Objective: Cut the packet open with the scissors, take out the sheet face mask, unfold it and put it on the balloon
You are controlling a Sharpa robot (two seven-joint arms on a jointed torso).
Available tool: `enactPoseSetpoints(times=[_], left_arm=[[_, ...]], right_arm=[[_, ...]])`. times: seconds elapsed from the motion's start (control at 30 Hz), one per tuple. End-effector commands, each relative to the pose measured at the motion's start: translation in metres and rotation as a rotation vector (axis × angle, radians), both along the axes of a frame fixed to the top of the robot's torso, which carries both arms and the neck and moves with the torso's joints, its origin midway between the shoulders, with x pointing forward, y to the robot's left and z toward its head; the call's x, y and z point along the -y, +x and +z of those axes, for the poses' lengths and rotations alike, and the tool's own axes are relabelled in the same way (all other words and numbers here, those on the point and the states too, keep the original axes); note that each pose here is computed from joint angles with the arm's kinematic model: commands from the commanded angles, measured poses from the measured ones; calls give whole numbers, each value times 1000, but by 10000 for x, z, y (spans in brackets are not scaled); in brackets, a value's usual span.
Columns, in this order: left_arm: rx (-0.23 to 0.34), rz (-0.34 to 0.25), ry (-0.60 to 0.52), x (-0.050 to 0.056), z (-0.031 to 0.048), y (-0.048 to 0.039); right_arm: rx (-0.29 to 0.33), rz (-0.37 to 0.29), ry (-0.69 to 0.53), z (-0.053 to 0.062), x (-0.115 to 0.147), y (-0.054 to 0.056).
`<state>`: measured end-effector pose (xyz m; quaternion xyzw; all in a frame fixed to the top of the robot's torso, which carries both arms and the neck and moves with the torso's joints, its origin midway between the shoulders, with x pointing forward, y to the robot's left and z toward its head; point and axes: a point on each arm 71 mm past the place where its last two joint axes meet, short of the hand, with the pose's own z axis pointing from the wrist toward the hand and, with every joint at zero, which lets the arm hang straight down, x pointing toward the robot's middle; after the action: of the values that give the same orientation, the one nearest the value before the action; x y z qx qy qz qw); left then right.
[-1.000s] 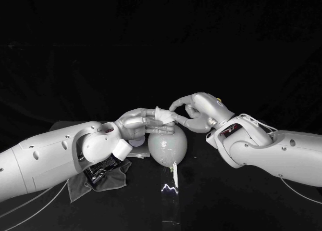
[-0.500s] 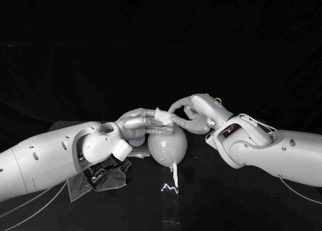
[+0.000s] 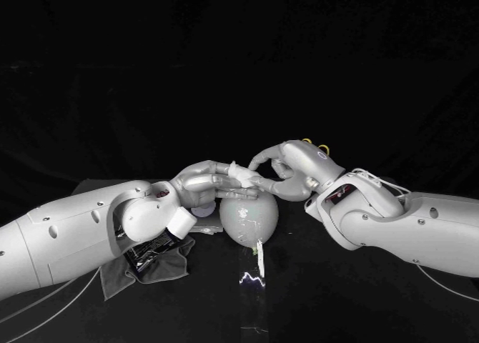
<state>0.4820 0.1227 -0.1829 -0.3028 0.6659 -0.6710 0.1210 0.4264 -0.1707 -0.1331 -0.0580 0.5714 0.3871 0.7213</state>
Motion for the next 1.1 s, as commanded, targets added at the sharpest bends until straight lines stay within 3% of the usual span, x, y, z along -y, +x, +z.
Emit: enactPoseSetpoints(times=[0.03, 0.47, 1.1], left_arm=[[12, -26, -24, 46, 36, -26], [7, -18, -14, 41, 28, -23], [3, -18, -7, 46, 23, -24]], right_arm=[[24, 11, -35, -8, -14, -5], [67, 44, -15, 29, -44, -54], [48, 34, -29, 13, -46, -43]])
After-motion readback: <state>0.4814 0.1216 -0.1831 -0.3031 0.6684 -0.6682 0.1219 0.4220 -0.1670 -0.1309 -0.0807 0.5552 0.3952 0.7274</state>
